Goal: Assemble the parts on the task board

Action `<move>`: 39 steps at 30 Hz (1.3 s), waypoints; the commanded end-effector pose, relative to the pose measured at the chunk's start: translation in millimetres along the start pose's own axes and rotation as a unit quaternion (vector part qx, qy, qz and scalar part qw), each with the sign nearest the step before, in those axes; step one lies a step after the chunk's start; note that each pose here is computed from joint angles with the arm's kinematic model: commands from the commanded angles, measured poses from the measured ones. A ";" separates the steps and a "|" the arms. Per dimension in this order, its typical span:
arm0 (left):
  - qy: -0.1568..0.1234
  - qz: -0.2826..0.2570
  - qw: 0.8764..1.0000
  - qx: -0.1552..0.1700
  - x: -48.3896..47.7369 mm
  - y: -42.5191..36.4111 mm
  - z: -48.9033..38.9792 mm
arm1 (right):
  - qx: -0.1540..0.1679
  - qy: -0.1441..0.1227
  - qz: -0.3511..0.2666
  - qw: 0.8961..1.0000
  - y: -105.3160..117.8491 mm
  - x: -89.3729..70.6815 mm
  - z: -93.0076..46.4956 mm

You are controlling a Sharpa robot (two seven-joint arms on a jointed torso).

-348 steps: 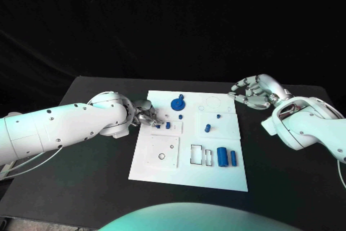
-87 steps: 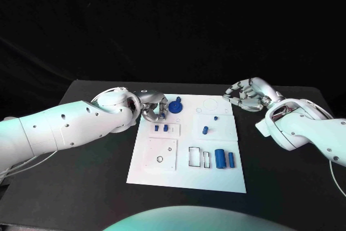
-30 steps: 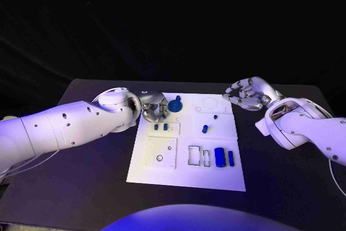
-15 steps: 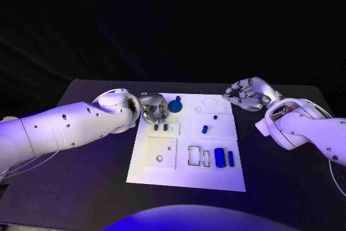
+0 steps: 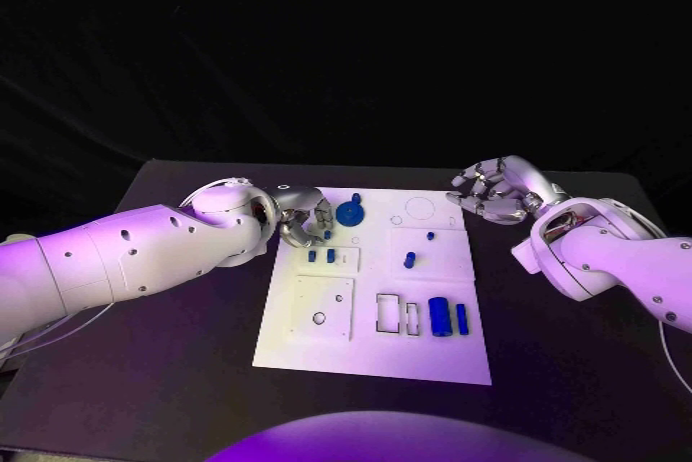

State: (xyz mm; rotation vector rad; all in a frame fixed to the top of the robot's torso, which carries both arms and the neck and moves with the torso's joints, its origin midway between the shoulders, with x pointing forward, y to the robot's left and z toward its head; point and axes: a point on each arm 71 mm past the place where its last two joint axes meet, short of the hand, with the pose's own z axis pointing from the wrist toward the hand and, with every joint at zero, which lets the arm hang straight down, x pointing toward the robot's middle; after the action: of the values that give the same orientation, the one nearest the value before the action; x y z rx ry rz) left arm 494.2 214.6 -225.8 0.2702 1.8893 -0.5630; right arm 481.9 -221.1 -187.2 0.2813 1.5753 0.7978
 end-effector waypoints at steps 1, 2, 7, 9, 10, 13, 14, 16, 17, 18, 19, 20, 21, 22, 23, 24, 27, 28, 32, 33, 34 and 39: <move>-0.022 -0.007 1.000 -0.008 -4.9 8.4 -2.7 | -0.006 0.017 -0.015 1.000 -1.0 1.7 0.1; -0.025 -0.009 1.000 -0.011 -6.1 11.5 -3.9 | -0.006 0.020 -0.018 1.000 -1.8 1.6 0.1; -0.033 -0.019 0.999 -0.028 -12.6 26.4 -11.4 | -0.006 0.037 -0.031 0.999 -5.1 2.1 0.1; -0.035 -0.027 0.998 -0.036 -15.9 33.3 -15.3 | -0.007 0.050 -0.042 0.998 -6.5 3.0 0.0; -0.037 -0.033 0.998 -0.039 -17.3 36.1 -17.0 | -0.008 0.057 -0.048 0.997 -6.9 3.7 -0.1; -0.052 -0.071 0.995 -0.045 -23.1 44.8 -23.0 | -0.015 0.084 -0.078 0.993 -6.9 7.4 -0.6; -0.061 -0.092 0.993 -0.043 -25.4 47.1 -25.1 | -0.021 0.094 -0.092 0.991 -6.1 9.1 -0.8; -0.082 -0.150 0.985 -0.032 -29.7 49.6 -29.3 | -0.033 0.111 -0.124 0.986 -4.0 13.1 -1.4; -0.090 -0.186 0.978 -0.021 -31.5 49.5 -31.2 | -0.038 0.118 -0.139 0.983 -2.9 15.1 -1.6; -0.098 -0.223 0.970 -0.010 -33.2 48.8 -32.9 | -0.042 0.122 -0.150 0.980 -1.9 16.6 -1.8; -0.107 -0.258 0.960 0.001 -34.9 47.6 -34.8 | -0.048 0.128 -0.167 0.977 -0.6 18.6 -2.0; -0.114 -0.283 0.952 0.010 -36.3 46.4 -36.2 | -0.051 0.131 -0.177 0.974 0.4 20.0 -2.1; -0.121 -0.307 0.944 0.019 -37.6 45.2 -37.6 | -0.053 0.134 -0.187 0.972 1.3 21.3 -2.2; -0.129 -0.337 0.932 0.029 -39.1 43.6 -39.2 | -0.056 0.138 -0.199 0.969 2.4 23.0 -2.2; -0.136 -0.367 0.920 0.037 -40.5 42.4 -40.8 | -0.058 0.142 -0.210 0.966 3.6 24.8 -2.0; -0.143 -0.397 0.906 0.044 -41.7 41.3 -42.3 | -0.060 0.145 -0.220 0.963 4.8 26.6 -1.7; -0.158 -0.474 0.864 0.059 -44.3 39.1 -46.4 | -0.061 0.152 -0.244 0.956 8.2 32.0 -0.2; -0.163 -0.494 0.852 0.063 -44.9 38.4 -47.6 | -0.061 0.153 -0.251 0.954 9.4 33.7 0.8; -0.173 -0.536 0.823 0.074 -46.6 36.8 -51.1 | -0.058 0.151 -0.271 0.949 13.5 39.1 5.2; -0.174 -0.542 0.819 0.076 -46.9 36.7 -51.7 | -0.057 0.151 -0.274 0.948 14.5 40.2 6.2; -0.176 -0.547 0.815 0.077 -47.2 36.5 -52.4 | -0.057 0.150 -0.277 0.947 15.8 41.7 7.5; -0.181 -0.561 0.804 0.082 -48.0 35.3 -54.1 | -0.060 0.144 -0.293 0.943 22.3 47.9 12.7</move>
State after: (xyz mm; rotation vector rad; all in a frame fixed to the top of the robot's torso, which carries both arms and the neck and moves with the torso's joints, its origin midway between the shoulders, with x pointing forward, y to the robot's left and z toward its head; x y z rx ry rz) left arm 483.8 275.7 -178.9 -0.7954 1.5406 -1.3681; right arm 478.0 -170.5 -207.7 -0.3533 1.7424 0.5572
